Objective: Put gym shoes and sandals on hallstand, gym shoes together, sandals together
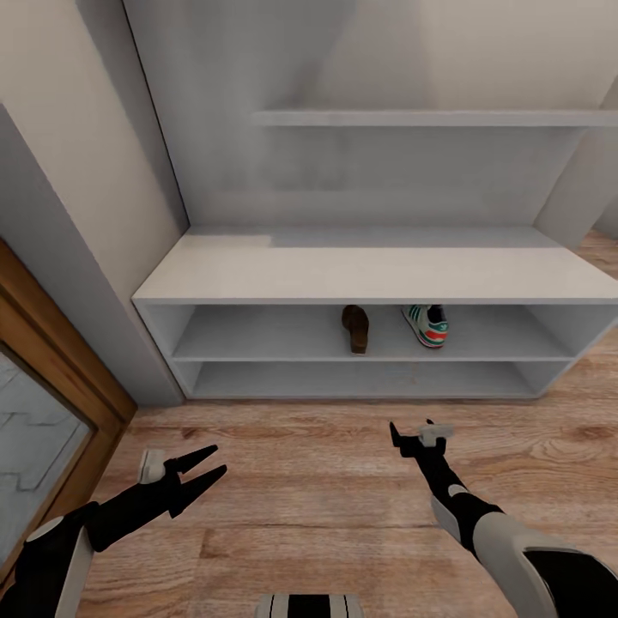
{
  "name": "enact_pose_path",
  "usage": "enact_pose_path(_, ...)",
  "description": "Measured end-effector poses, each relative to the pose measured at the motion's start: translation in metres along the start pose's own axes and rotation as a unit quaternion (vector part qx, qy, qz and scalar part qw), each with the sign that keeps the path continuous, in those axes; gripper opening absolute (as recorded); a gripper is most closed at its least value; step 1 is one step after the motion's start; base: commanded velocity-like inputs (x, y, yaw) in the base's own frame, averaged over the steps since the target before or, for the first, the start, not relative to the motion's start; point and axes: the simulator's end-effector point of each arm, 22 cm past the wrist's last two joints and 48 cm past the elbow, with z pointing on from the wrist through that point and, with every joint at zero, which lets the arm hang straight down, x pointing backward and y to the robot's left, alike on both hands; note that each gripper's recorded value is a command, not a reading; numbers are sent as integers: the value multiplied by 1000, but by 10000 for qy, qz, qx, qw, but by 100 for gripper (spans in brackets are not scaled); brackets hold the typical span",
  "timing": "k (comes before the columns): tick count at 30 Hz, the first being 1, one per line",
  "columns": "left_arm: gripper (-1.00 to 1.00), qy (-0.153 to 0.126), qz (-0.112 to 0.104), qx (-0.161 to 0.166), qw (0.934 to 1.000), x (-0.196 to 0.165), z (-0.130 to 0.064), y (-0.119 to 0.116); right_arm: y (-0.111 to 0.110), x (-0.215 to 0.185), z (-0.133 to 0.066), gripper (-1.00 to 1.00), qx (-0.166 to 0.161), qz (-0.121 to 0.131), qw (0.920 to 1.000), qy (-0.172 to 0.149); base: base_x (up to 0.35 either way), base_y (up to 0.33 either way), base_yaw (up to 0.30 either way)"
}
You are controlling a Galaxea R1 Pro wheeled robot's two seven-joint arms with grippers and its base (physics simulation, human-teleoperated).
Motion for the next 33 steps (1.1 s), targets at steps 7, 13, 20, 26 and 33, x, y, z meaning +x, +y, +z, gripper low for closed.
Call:
enact_pose_path(7, 100, -4, 2, -3, 10000, 0, 0, 0, -4, 3, -1, 100, 26, -4, 10000, 48, 0, 0, 0)
enact_pose_path(13, 100, -5, 5, -2, 10000, 0, 0, 0, -3, 19, -4, 100, 30, 25, 9995, 327, 0, 0, -9)
enact_pose_path(20, 100, -2, -5, -2, 10000, 0, 0, 1, -3, 25, -5, 100, 36, 39, 9990, 453, 0, 0, -280)
enact_pose_path(26, 100, 1, -2, 2, 10000, 1, 0, 0, -3, 25, -5, 100, 37, 39, 9990, 454, 0, 0, -299)
enact_pose_path(33, 100, 23, -7, 19, 10000, 2, 1, 0, -3, 25, -5, 100, 36, 39, 9990, 454, 0, 0, -300)
